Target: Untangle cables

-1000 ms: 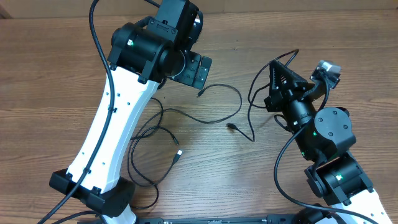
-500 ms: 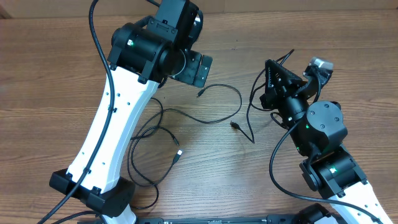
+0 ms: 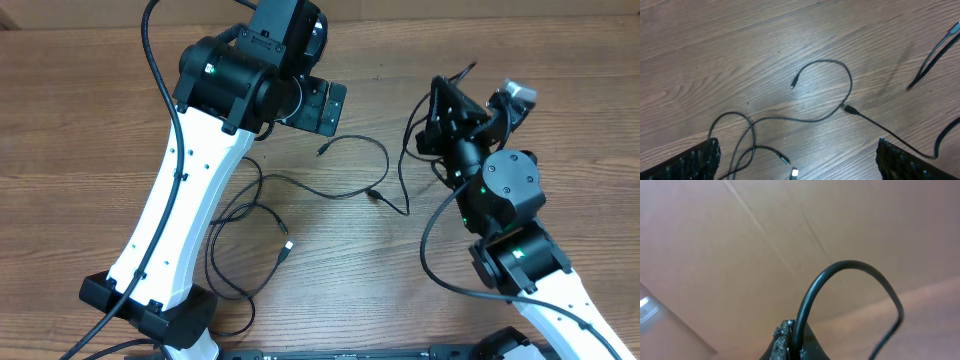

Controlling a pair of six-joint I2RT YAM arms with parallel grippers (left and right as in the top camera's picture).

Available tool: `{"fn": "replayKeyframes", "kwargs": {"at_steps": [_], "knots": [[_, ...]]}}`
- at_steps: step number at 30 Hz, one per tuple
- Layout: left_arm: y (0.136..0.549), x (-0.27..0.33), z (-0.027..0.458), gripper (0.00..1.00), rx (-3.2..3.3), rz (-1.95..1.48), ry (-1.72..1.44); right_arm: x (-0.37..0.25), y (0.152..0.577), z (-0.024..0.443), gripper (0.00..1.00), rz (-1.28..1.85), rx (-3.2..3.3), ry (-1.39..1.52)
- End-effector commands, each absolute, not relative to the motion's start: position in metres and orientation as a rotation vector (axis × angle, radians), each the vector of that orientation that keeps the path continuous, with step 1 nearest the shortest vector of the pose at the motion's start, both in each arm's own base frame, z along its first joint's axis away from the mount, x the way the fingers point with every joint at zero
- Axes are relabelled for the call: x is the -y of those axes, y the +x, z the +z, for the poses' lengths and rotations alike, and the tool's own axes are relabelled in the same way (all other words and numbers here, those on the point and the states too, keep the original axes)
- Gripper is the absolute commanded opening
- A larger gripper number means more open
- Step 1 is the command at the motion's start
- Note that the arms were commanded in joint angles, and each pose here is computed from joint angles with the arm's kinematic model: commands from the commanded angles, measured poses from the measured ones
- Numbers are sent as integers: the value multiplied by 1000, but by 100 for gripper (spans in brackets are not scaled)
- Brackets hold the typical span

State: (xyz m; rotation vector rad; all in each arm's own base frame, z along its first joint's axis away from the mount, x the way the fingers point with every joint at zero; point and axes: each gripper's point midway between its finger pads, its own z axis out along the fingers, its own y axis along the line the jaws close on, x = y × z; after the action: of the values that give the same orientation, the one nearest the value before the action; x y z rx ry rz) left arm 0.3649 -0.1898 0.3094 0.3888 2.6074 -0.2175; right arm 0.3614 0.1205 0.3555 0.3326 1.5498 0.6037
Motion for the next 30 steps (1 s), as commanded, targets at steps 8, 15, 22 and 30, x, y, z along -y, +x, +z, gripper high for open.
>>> {"fn": "replayKeyframes", "kwargs": {"at_steps": [8, 15, 22, 30], "knots": [[367, 193, 309, 100, -2610, -238, 376, -63, 401, 382, 4, 639, -1359, 508], [367, 193, 309, 100, -2610, -238, 376, -64, 406, 405, 4, 895, -1245, 526], [367, 193, 309, 100, -2610, -238, 376, -68, 424, 403, 4, 987, -1163, 543], [367, 193, 309, 99, -2610, -238, 376, -80, 470, 352, 4, 1129, -1136, 617]]}}
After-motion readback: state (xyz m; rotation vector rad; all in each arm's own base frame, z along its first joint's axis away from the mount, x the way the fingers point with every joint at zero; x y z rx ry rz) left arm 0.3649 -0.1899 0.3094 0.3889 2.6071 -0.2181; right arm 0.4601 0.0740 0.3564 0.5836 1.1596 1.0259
